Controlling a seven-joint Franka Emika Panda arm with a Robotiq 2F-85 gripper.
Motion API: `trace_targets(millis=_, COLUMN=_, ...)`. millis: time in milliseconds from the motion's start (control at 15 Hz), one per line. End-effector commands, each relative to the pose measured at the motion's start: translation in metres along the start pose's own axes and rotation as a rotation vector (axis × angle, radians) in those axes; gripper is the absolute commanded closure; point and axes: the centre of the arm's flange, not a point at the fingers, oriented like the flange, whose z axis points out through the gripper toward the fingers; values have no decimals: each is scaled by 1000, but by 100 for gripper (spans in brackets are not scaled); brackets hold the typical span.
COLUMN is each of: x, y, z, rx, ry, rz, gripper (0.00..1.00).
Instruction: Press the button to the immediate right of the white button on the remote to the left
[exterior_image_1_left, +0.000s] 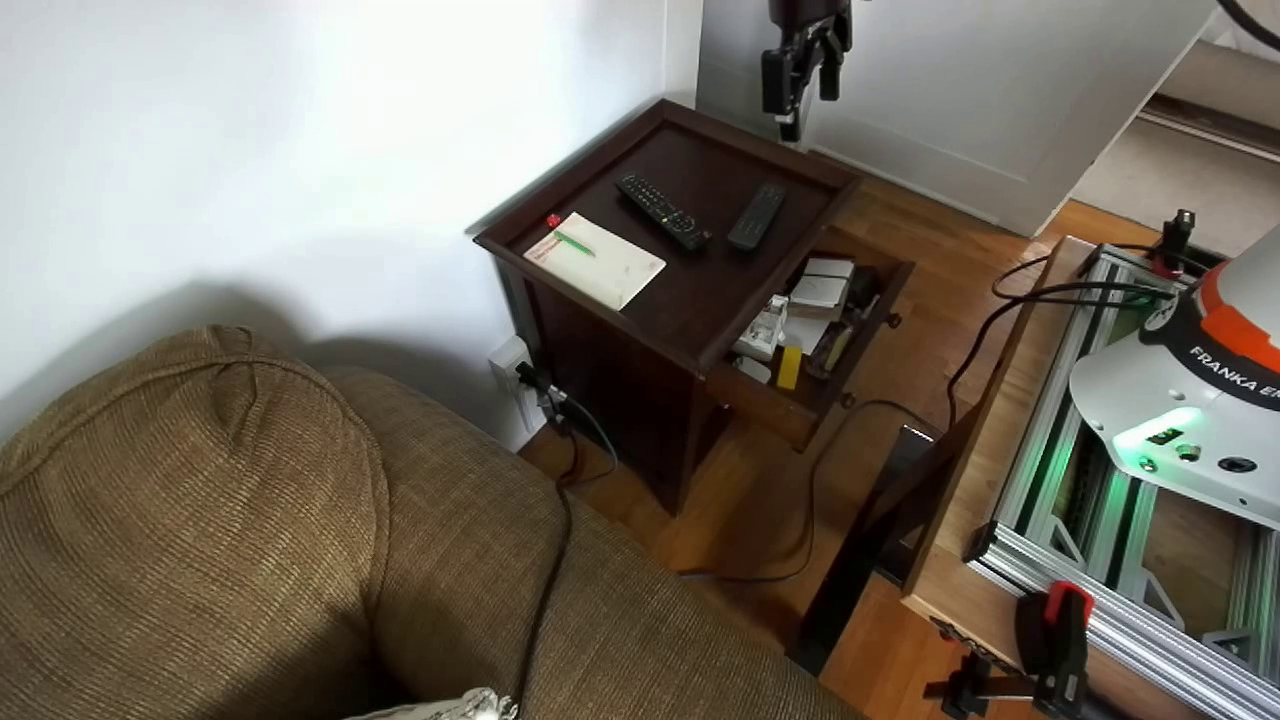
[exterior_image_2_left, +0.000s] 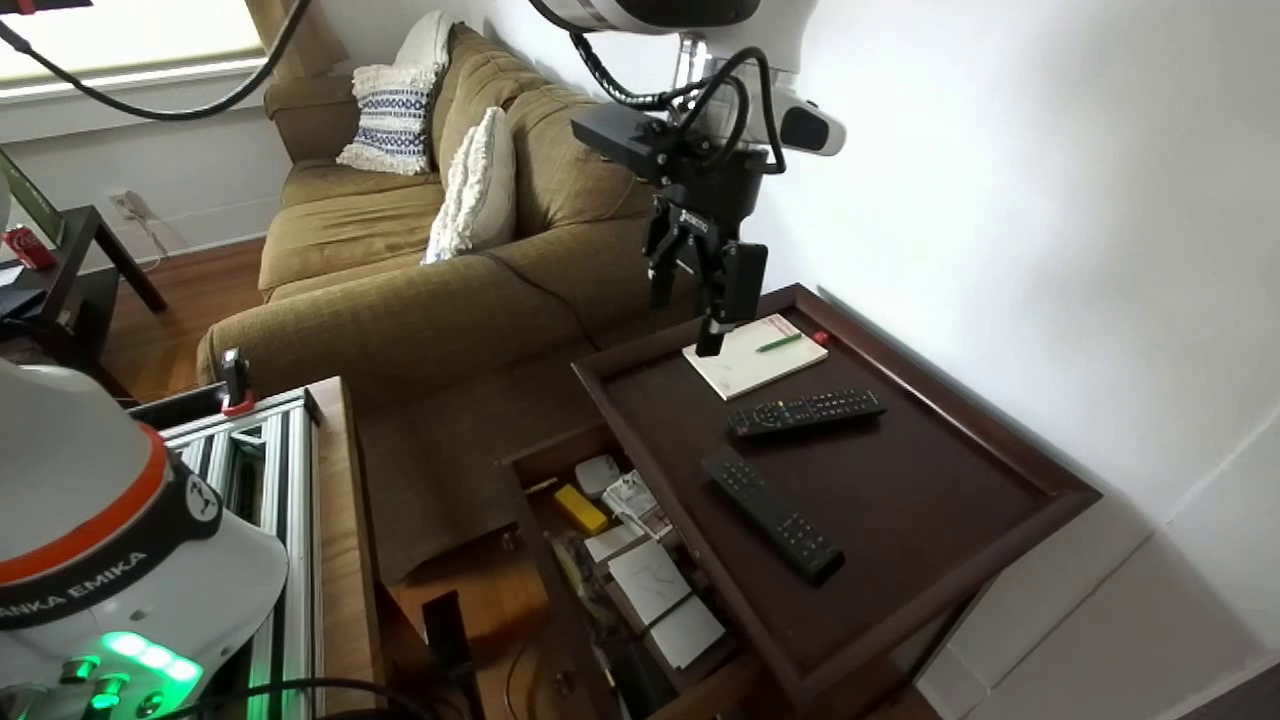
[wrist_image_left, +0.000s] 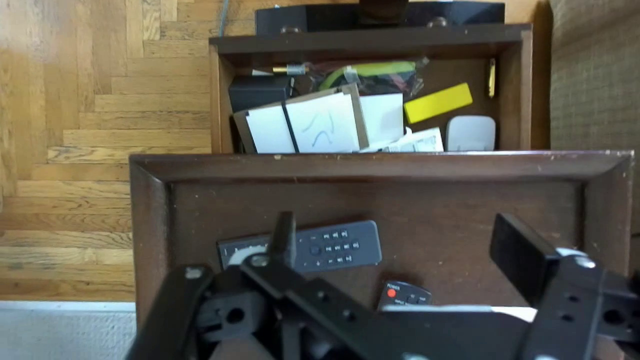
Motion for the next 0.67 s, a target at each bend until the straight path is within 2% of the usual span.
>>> trace_targets(millis=0, x=49, y=-13, z=14, rx=1, ry=33, rz=1, gripper=0)
trace_targets(millis=67, x=23, y=-8, z=8, rx=-2, ry=23, rz=0, gripper=0)
trace_targets(millis=267, x=40, y=-13, z=16, rx=-3, ry=25, rz=-7, gripper=0)
trace_targets(millis=600, x=43, y=-12, z=14, rx=-3, ry=31, rz=-7, gripper=0)
